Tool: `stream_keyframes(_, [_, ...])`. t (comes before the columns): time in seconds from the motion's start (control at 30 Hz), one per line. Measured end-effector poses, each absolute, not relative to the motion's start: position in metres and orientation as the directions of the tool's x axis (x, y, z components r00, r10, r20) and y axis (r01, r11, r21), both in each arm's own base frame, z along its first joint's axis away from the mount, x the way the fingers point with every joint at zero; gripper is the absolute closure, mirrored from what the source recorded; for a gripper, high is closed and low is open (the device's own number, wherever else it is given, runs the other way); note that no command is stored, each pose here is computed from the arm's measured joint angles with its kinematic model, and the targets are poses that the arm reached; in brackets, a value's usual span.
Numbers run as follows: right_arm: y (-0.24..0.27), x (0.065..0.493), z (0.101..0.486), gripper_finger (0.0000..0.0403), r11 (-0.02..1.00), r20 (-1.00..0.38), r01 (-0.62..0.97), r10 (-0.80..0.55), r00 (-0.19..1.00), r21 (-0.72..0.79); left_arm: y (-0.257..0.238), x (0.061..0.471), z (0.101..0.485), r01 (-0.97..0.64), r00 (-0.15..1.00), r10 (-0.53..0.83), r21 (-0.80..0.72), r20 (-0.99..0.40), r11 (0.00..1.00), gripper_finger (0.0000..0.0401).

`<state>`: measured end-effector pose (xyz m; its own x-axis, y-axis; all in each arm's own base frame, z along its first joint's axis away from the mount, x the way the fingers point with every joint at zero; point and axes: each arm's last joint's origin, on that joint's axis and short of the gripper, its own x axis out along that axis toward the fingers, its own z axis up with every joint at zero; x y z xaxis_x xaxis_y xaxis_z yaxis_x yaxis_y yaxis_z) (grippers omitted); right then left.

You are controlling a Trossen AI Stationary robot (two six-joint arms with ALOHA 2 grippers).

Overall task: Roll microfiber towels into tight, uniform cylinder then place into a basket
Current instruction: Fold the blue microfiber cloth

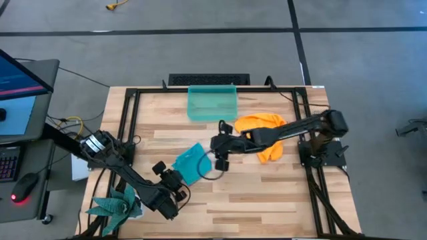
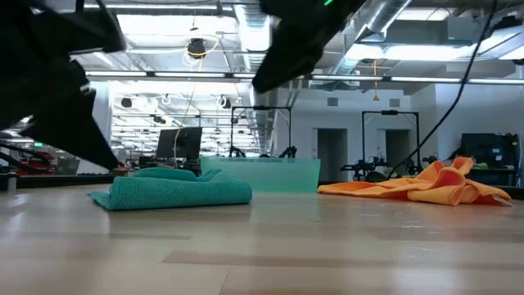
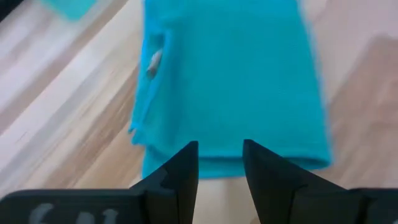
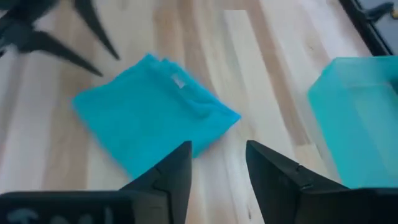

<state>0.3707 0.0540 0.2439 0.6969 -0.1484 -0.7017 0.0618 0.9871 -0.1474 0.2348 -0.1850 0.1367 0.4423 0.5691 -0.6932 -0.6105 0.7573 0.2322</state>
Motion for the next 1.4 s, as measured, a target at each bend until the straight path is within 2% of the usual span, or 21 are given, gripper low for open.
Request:
stream_keyframes(0.1, [0.062, 0.354, 0.243, 0.0238, 0.988, -0.708, 0.024, -0.128, 0.695, -0.154, -0.185, 0.238, 0.142, -0.566, 0.485, 0.554, 0.239, -0.677, 0.789, 0.0283])
stream_keyframes(0.23, [0.070, 0.337, 0.216, 0.0245, 0.989, -0.695, -0.005, -0.102, 0.712, -0.150, -0.180, 0.249, 0.144, -0.537, 0.497, 0.539, 0.247, -0.679, 0.807, 0.0283])
stream_keyframes(0.4, [0.076, 0.320, 0.171, 0.0251, 0.991, -0.712, -0.022, -0.080, 0.698, -0.133, -0.164, 0.269, 0.143, -0.513, 0.483, 0.507, 0.238, -0.714, 0.825, 0.0283])
stream_keyframes(0.5, [0.077, 0.316, 0.163, 0.0250, 0.989, -0.734, -0.031, -0.084, 0.674, -0.141, -0.149, 0.278, 0.143, -0.524, 0.453, 0.522, 0.259, -0.723, 0.812, 0.0283])
stream_keyframes(0.83, [0.082, 0.331, 0.177, 0.0251, 0.996, -0.585, -0.009, -0.046, 0.810, -0.090, -0.122, 0.292, 0.139, -0.538, 0.336, 0.404, 0.179, -0.851, 0.824, 0.0283])
stream_keyframes(1.0, [0.090, 0.344, 0.162, 0.0252, 0.997, -0.524, -0.018, -0.024, 0.851, -0.076, -0.134, 0.286, 0.138, -0.533, 0.330, 0.347, 0.130, -0.878, 0.836, 0.0283])
stream_keyframes(1.2, [0.093, 0.360, 0.136, 0.0252, 0.998, -0.491, -0.017, -0.019, 0.871, -0.067, -0.145, 0.276, 0.138, -0.541, 0.314, 0.345, 0.132, -0.885, 0.831, 0.0283])
stream_keyframes(1.4, [0.105, 0.389, 0.125, 0.0253, 0.992, -0.464, -0.128, 0.114, 0.879, 0.003, -0.145, 0.272, 0.137, -0.550, 0.285, 0.360, 0.156, -0.888, 0.820, 0.0283])
